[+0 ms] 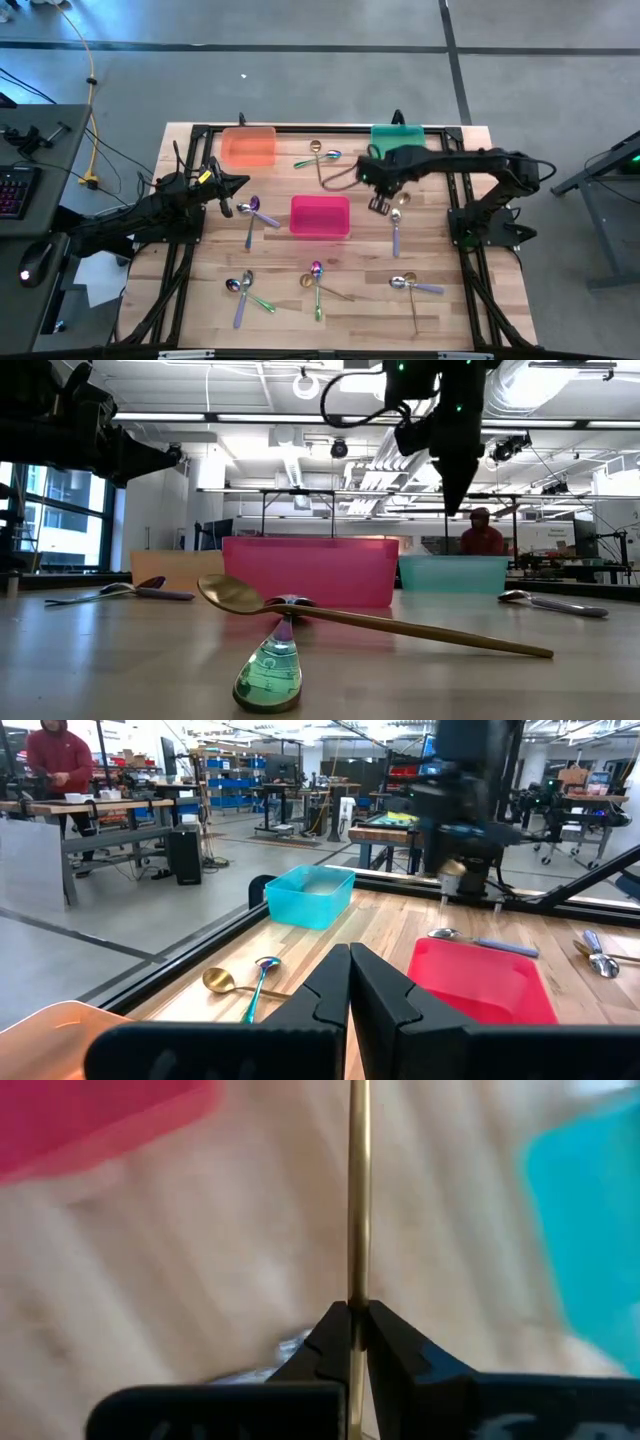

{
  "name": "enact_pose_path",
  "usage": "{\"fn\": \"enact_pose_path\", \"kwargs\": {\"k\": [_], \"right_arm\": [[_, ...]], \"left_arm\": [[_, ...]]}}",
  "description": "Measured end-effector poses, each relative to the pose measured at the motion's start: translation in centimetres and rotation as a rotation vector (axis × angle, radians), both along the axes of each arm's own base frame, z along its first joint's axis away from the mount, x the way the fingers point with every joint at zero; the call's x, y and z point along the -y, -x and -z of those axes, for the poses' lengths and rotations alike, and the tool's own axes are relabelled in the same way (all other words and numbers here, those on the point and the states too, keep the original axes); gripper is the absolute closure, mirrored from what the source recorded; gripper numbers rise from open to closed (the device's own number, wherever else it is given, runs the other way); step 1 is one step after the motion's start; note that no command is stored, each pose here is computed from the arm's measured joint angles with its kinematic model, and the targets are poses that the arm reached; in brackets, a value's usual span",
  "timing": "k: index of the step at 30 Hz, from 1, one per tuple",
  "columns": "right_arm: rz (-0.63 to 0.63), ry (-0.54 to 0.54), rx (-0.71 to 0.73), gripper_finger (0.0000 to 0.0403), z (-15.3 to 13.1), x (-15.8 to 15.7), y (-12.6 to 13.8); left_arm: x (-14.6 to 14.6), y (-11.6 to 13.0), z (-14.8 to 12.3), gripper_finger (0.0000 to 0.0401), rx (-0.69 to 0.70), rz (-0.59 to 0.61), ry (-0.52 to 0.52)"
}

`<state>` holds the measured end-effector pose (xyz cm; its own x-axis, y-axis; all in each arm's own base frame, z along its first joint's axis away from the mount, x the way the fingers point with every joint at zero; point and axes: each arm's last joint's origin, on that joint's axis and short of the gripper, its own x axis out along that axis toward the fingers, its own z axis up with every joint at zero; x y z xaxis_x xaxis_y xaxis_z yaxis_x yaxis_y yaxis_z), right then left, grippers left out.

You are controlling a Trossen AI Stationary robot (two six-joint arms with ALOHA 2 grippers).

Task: Sort silverware by color (type)
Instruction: Put the gold spoon into the green bin

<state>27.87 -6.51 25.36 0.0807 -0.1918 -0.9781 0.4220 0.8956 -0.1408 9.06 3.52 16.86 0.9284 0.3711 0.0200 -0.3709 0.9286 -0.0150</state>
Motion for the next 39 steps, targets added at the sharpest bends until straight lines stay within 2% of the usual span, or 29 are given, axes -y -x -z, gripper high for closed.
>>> {"fn": "enact_pose_path", "kwargs": {"k": [4,11,17,23,29,39], "right_arm": [[0.012,0.056,-0.028,0.0403,0.0,4.3,1.2],[0.051,0.167,0.026,0.0403,-0.3,12.2,3.9],[0.029,0.135,0.058,0.0403,0.6,16.6,6.5],[-0.023,0.118,0.055,0.0403,3.0,18.9,7.4],[-0.038,0.044,0.022,0.0403,6.0,20.1,7.9],[-0.034,0.016,-0.001,0.0403,8.8,21.6,7.9]], "left_arm": [[0.0,0.0,0.0,0.04,0.0,0.0,0.0],[0.0,0.0,0.0,0.04,0.0,0.0,0.0],[0.0,0.0,0.0,0.04,0.0,0.0,0.0],[0.0,0.0,0.0,0.04,0.0,0.0,0.0],[0.0,0.0,0.0,0.04,0.0,0.0,0.0],[0.0,0.0,0.0,0.04,0.0,0.0,0.0]]}}
